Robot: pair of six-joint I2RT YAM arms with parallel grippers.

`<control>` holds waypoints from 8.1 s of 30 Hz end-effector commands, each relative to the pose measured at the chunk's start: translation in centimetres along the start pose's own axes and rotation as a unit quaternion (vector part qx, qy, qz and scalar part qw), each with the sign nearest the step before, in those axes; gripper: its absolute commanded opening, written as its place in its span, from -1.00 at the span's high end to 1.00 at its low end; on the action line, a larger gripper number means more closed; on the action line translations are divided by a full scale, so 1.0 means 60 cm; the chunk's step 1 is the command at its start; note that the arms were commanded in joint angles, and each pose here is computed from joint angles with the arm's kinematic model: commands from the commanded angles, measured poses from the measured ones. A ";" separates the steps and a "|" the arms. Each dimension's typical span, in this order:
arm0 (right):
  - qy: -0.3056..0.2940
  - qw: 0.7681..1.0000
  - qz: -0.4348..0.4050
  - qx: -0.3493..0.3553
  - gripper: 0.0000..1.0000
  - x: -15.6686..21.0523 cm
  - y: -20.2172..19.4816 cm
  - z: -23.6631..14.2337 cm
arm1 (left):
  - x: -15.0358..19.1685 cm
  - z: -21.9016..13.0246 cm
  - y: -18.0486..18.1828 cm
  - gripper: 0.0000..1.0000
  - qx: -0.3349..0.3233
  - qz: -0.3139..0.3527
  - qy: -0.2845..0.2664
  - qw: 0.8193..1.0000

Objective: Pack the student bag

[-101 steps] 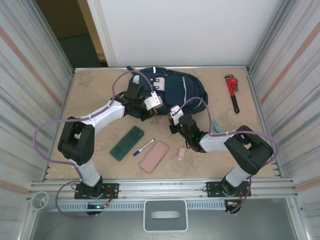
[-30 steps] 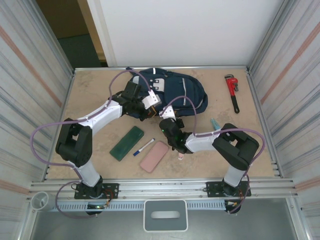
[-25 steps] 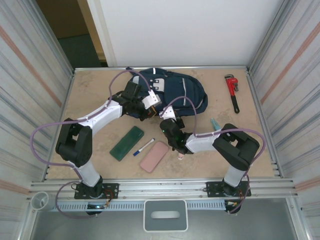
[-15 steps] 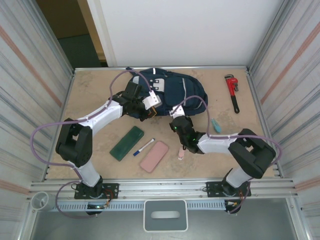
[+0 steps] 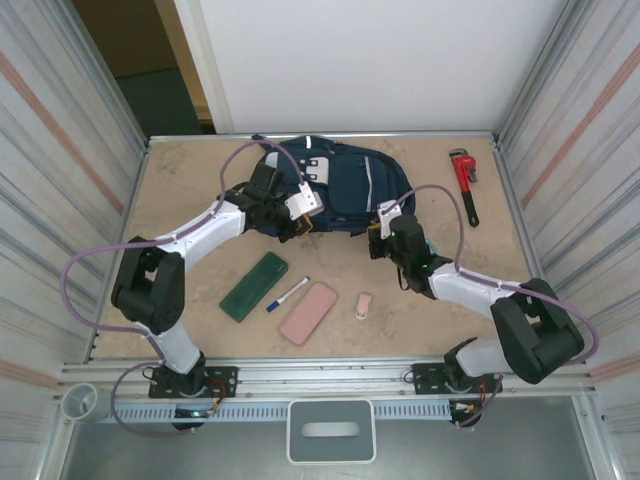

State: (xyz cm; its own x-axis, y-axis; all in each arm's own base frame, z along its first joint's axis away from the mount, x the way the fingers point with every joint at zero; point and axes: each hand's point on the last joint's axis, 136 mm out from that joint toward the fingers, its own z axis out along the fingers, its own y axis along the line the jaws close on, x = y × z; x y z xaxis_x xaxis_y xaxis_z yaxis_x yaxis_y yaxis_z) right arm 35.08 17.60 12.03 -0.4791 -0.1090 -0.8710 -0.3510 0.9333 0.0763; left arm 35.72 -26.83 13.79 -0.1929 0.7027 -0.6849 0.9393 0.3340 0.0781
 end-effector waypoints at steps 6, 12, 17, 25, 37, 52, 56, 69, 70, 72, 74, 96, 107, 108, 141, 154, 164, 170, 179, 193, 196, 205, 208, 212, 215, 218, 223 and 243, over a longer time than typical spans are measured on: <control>0.065 0.992 0.102 -0.048 1.00 0.043 -0.033 -0.012 | -0.006 -0.040 0.052 1.00 -0.064 0.020 -0.014 0.998; 0.073 0.981 0.146 -0.108 1.00 0.034 -0.003 -0.004 | 0.020 -0.036 0.083 1.00 -0.106 0.024 0.019 0.994; 0.068 0.971 0.175 -0.149 1.00 0.014 0.027 0.005 | -0.008 -0.037 0.051 0.32 -0.088 0.060 -0.010 0.994; 0.066 0.965 0.185 -0.172 1.00 -0.001 0.051 0.013 | -0.062 -0.004 -0.030 -0.32 -0.058 0.163 -0.059 0.983; 0.078 0.961 0.202 -0.172 1.00 0.021 0.047 0.024 | -0.080 0.127 -0.065 -0.31 -0.025 0.210 -0.014 0.977; 0.064 0.955 0.229 -0.176 1.00 0.030 0.044 0.063 | -0.059 0.163 -0.077 0.73 0.053 0.143 -0.003 0.988; 0.062 0.955 0.236 -0.171 0.94 0.035 0.041 0.071 | -0.066 0.155 -0.081 0.96 0.074 0.115 -0.020 0.990; 0.054 0.953 0.240 -0.177 0.70 0.045 0.056 0.088 | -0.073 0.152 -0.079 1.00 0.083 0.084 -0.037 0.992; 0.053 0.953 0.240 -0.178 0.70 0.046 0.058 0.089 | -0.072 0.152 -0.079 1.00 0.083 0.083 -0.037 0.992; 0.054 0.953 0.239 -0.178 0.69 0.048 0.060 0.091 | -0.073 0.152 -0.079 1.00 0.082 0.083 -0.037 0.992; 0.053 0.954 0.239 -0.174 0.70 0.050 0.060 0.094 | -0.074 0.152 -0.077 1.00 0.081 0.083 -0.037 0.993; 0.161 0.968 0.190 -0.046 1.00 0.103 -0.032 0.030 | 0.033 0.091 0.041 1.00 -0.061 0.090 0.049 0.993; 0.116 0.965 0.168 -0.163 1.00 0.009 0.074 0.004 | -0.040 0.086 -0.045 0.03 -0.024 0.185 -0.028 0.982; 0.112 0.964 0.166 -0.171 1.00 0.003 0.083 0.000 | -0.045 0.090 -0.047 0.01 -0.023 0.190 -0.029 0.981; 0.145 0.972 0.138 -0.125 1.00 0.001 0.052 -0.017 | -0.027 0.004 0.020 1.00 -0.059 0.160 -0.116 0.979; 0.136 0.963 0.112 -0.206 0.32 0.005 0.140 -0.014 | -0.053 0.017 -0.021 1.00 -0.004 0.142 -0.152 0.978; 0.090 0.980 0.097 -0.148 0.10 -0.008 0.139 0.024 | -0.068 0.010 -0.034 1.00 0.016 0.135 -0.167 0.977; 0.095 0.973 0.122 -0.173 0.13 -0.008 0.149 0.044 | -0.072 0.008 -0.037 1.00 0.017 0.136 -0.167 0.976; 0.083 0.968 0.145 -0.188 0.25 -0.024 0.161 0.063 | -0.073 0.012 -0.042 1.00 0.021 0.139 -0.165 0.976; 0.111 0.975 0.159 -0.105 1.00 -0.005 0.100 0.043 | -0.050 0.025 -0.020 1.00 -0.019 0.147 -0.123 0.981; 0.119 0.982 0.136 -0.061 1.00 0.002 0.077 0.020 | -0.037 0.030 -0.013 1.00 -0.030 0.149 -0.108 0.982; 0.175 0.976 0.127 0.037 1.00 0.030 0.009 -0.001 | -0.029 0.038 -0.016 1.00 -0.029 0.151 -0.108 0.982; 0.202 0.967 0.156 0.023 1.00 0.043 -0.005 -0.005 | -0.021 0.039 -0.011 1.00 -0.035 0.149 -0.100 0.983; 0.247 0.947 0.206 -0.015 1.00 0.061 -0.017 -0.008 | -0.011 0.047 -0.018 1.00 -0.022 0.146 -0.098 0.984; 0.251 0.938 0.213 -0.110 1.00 0.051 0.028 -0.005 | -0.012 0.052 -0.031 0.94 0.004 0.136 -0.103 0.985; 0.249 0.915 0.229 -0.221 1.00 0.035 0.086 -0.006 | -0.028 0.048 -0.042 0.45 0.026 0.124 -0.118 0.985; 0.251 0.910 0.235 -0.231 1.00 0.044 0.088 0.000 | -0.061 0.024 -0.048 -0.09 0.035 0.101 -0.153 0.982; 0.152 0.955 0.253 -0.027 -0.02 0.047 -0.059 -0.056 | -0.041 0.179 0.007 -0.49 -0.048 0.112 0.023 0.992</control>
State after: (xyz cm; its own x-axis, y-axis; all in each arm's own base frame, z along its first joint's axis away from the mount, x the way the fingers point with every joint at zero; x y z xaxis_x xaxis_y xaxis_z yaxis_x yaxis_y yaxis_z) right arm 32.78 14.38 12.40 -0.8097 0.2469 -0.5324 -0.1028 0.8335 0.5429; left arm 39.20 -35.48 8.94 0.0373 0.7533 -0.6566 0.9295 0.2151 0.2995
